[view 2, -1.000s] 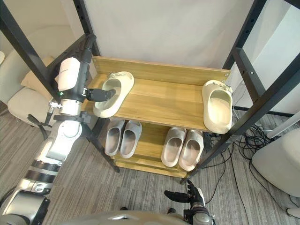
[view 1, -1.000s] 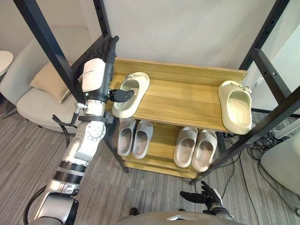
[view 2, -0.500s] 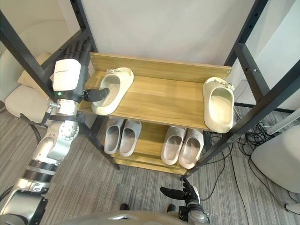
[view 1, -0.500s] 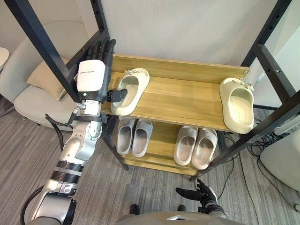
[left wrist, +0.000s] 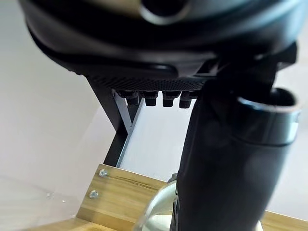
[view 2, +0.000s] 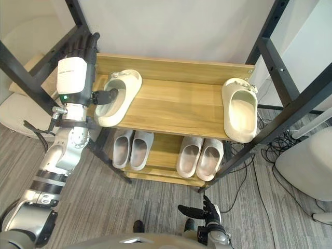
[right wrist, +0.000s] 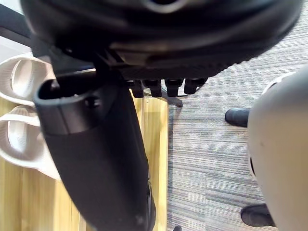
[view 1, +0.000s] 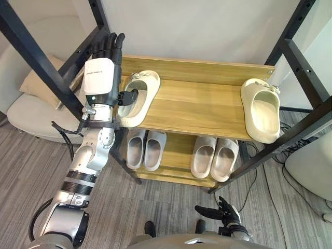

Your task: Organize the slippers on the shoe rack

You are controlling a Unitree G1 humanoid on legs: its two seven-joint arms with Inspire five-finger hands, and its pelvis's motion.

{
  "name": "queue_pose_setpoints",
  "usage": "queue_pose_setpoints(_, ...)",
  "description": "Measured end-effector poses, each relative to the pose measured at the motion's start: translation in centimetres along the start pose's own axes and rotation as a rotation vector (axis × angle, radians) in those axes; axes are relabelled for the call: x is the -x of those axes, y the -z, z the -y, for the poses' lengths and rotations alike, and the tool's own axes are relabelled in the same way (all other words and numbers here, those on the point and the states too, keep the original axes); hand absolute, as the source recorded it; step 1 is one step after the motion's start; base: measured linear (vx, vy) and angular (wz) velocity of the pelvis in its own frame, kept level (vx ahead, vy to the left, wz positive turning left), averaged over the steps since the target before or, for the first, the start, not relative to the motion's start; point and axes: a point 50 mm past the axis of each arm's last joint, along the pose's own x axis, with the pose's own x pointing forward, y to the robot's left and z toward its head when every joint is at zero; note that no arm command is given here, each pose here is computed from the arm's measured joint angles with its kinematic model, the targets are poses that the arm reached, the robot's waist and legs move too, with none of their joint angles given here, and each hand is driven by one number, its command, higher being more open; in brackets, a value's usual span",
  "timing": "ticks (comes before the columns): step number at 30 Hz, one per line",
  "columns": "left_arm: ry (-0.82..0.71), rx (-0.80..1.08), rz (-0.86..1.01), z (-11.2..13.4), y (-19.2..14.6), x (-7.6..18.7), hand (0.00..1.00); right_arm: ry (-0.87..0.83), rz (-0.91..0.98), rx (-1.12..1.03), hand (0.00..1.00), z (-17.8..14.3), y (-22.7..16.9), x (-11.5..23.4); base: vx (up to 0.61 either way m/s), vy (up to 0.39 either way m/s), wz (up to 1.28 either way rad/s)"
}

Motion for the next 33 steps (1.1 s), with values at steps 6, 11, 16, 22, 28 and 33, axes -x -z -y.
queue_pose_setpoints(6, 0.001, -0.007, -0.009, 0.2, 0.1, -1.0, 0.0, 0.018, 0.003, -0.008, 1.0, 0.2, -0.1, 0.0, -0.03, 0.009, -0.06)
queue_pose_setpoints(11, 0.009, -0.011, -0.006, 0.3, 0.1, -1.4, 0.0, 0.021, 0.004, -0.006, 1.0, 0.3, -0.2, -0.1, 0.0, 0.0, 0.0)
queue_pose_setpoints(16, 0.037, -0.014, -0.002, 0.4, 0.2, -1.8, 0.0, 0.027, 0.008, -0.004, 1.0, 0.5, -0.3, -0.1, -0.01, 0.001, 0.0)
queue_pose_setpoints(22, 0.071, -0.027, 0.008, 0.6, 0.3, -1.9, 0.0, 0.03, 0.013, -0.007, 1.0, 0.5, -0.3, -0.1, -0.02, 0.003, -0.01)
queue_pose_setpoints(28, 0.073, 0.006, -0.004, 0.6, 0.3, -1.9, 0.0, 0.033, 0.015, -0.02, 1.0, 0.5, -0.3, -0.1, 0.0, 0.001, 0.01)
queue_pose_setpoints(33, 0.08, 0.055, -0.013, 0.9, 0.0, -1.8, 0.0, 0.033, 0.015, -0.027, 1.0, 0.5, -0.4, -0.1, 0.0, 0.0, 0.07)
